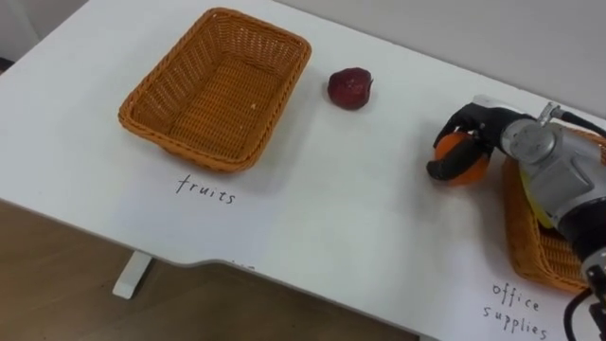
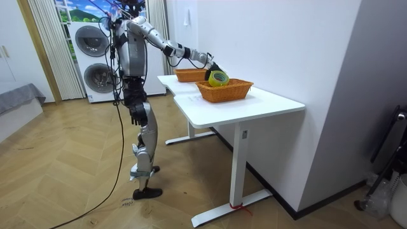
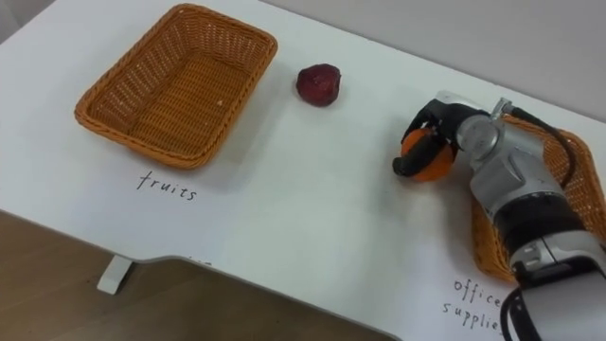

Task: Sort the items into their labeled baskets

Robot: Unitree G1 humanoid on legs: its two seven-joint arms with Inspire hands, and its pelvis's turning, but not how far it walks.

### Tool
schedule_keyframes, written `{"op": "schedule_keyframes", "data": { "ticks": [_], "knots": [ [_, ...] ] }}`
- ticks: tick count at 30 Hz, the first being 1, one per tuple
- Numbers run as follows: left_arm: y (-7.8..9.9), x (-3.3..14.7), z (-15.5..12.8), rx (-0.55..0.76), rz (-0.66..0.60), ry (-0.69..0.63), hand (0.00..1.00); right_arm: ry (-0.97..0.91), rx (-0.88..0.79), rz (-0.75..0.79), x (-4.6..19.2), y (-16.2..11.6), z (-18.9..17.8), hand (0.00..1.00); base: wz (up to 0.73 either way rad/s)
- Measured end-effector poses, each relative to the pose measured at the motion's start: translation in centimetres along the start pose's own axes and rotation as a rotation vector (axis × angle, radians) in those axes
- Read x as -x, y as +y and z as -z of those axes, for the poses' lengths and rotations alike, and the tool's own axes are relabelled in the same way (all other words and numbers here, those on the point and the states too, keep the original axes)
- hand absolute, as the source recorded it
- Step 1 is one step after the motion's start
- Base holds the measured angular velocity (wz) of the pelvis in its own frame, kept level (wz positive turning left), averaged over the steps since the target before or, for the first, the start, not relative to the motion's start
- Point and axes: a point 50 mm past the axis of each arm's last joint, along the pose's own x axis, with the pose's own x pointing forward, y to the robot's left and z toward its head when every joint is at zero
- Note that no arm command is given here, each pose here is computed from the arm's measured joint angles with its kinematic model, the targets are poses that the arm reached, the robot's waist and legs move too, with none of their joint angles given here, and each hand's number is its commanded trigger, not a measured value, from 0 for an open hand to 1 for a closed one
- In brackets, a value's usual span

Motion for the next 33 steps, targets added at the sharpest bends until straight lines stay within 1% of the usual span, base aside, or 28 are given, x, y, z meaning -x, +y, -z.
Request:
{"op": "schedule_keyframes", "data": {
  "ticks": [5, 10, 14, 16, 25, 28, 33],
  "knots": [
    [0.0, 0.0, -0.2, 0.001, -0.001, -0.014, 0.0, -0.031, 0.021, 0.027, 0.2, -0.5, -0.8, 1.0, 0.0],
    [0.1, 0.0, 0.1, 0.01, -0.008, -0.012, 0.0, -0.17, 0.056, 0.137, 1.5, -2.2, -4.1, 1.0, 0.02],
    [0.1, 0.0, 0.1, 0.011, -0.022, -0.014, 0.0, -0.246, 0.072, 0.18, 2.4, -2.9, -5.7, 1.0, 0.07],
    [-0.2, 0.0, 0.4, 0.013, -0.022, -0.011, 0.0, -0.289, 0.082, 0.2, 3.0, -3.3, -6.6, 1.0, 0.02],
    [-0.7, 0.2, 1.9, 0.034, -0.039, 0.012, 0.0, -0.417, 0.111, 0.269, 5.0, -4.3, -9.2, 1.0, 0.03],
    [-0.8, 0.2, 1.8, 0.035, -0.046, 0.001, 0.0, -0.462, 0.119, 0.294, 5.8, -4.6, -9.9, 1.0, 0.05],
    [-0.9, 0.2, 1.5, 0.039, -0.058, -0.017, 0.0, -0.493, 0.126, 0.302, 6.0, -4.7, -10.3, 1.0, 0.08]
  ]
}}
